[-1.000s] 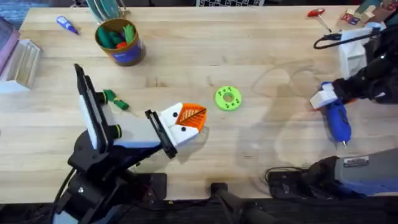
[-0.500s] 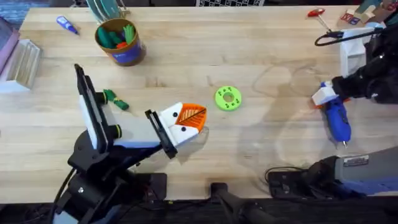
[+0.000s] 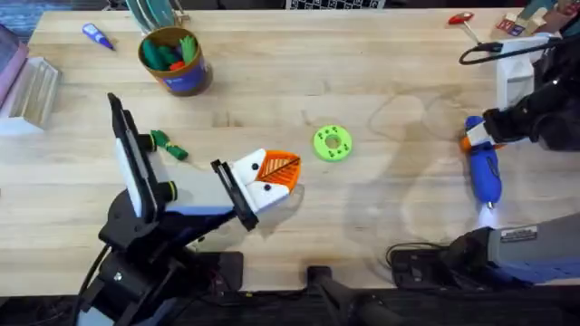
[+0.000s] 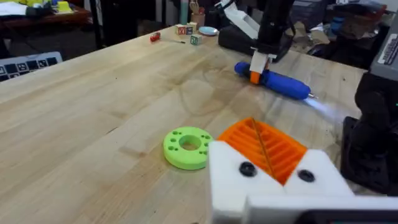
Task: Pick up the gripper from the table and insert it into the empty holder that is missing its gripper. Then pick up a screw, insert it into the mounting hole, and use the screwdriver to tighten it. Finally, clean up the table by picking up the vegetable and placing it into the bucket.
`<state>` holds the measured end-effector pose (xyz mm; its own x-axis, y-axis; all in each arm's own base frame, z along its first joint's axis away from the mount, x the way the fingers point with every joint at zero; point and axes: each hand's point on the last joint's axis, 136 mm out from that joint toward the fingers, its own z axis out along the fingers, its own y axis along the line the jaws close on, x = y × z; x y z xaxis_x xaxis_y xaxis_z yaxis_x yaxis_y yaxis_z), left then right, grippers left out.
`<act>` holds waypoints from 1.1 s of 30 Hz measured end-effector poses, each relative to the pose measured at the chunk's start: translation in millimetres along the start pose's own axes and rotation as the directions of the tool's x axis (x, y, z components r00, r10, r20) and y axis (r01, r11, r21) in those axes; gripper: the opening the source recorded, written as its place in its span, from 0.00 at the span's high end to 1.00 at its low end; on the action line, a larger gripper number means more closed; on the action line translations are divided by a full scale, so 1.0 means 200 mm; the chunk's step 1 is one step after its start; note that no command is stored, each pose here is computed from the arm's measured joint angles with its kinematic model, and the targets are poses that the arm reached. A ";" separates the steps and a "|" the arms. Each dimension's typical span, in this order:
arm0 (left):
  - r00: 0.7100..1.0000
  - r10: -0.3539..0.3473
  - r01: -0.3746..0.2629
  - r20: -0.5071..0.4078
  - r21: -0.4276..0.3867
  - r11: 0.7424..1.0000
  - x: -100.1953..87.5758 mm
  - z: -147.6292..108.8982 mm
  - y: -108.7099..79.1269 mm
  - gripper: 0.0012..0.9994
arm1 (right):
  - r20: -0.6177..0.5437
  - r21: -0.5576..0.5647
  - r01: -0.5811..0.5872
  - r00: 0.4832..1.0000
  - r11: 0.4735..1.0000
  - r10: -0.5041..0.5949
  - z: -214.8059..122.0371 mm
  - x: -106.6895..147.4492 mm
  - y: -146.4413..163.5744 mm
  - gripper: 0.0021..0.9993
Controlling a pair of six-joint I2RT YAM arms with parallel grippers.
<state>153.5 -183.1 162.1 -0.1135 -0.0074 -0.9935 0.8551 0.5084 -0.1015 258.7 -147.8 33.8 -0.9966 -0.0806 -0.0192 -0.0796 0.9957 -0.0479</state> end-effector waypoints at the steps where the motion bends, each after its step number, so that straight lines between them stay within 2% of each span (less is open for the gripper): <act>1: 1.000 0.000 0.000 0.000 0.000 1.000 0.00 0.00 0.00 0.98 | 0.004 0.003 0.000 1.000 1.000 0.000 0.00 0.00 0.00 0.98; 7: 1.000 0.000 0.000 0.000 0.000 1.000 0.00 0.00 0.00 0.98 | 0.098 0.061 -0.023 0.995 0.998 0.017 -0.14 -0.04 -0.03 0.98; 11: 1.000 0.000 0.000 0.000 0.000 1.000 0.00 0.00 0.00 0.98 | 0.209 0.084 -0.068 0.977 0.994 0.050 -0.28 -0.09 -0.03 0.98; 16: 1.000 0.000 0.000 0.000 0.000 1.000 0.00 0.00 0.00 0.98 | 0.417 0.071 -0.141 0.904 0.987 0.099 -0.53 -0.19 0.02 0.98; 19: 1.000 0.000 0.000 0.000 0.000 1.000 0.00 0.00 0.00 0.98 | 0.520 0.066 -0.138 0.850 0.988 0.084 -0.70 -0.21 0.10 0.98; 25: 1.000 0.000 0.000 0.000 0.000 1.000 0.00 0.00 0.00 0.98 | 0.697 0.053 -0.143 0.714 0.988 0.066 -0.98 -0.22 0.24 0.98; 29: 1.000 0.000 0.000 0.000 0.000 1.000 0.00 0.00 0.00 0.98 | 0.815 0.021 -0.102 0.578 0.995 0.042 -1.12 -0.25 0.37 0.98; 33: 1.000 0.000 0.000 0.000 0.000 1.000 0.00 0.00 0.00 0.98 | 0.916 -0.020 0.040 0.401 0.999 0.002 -1.29 -0.31 0.60 0.98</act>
<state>153.6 -183.1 162.1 -0.1133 -0.0075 -0.9935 0.8549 0.5088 -0.1014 304.2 -10.8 286.9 -0.3789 -0.0721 -0.9226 -0.1201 0.9924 -0.0283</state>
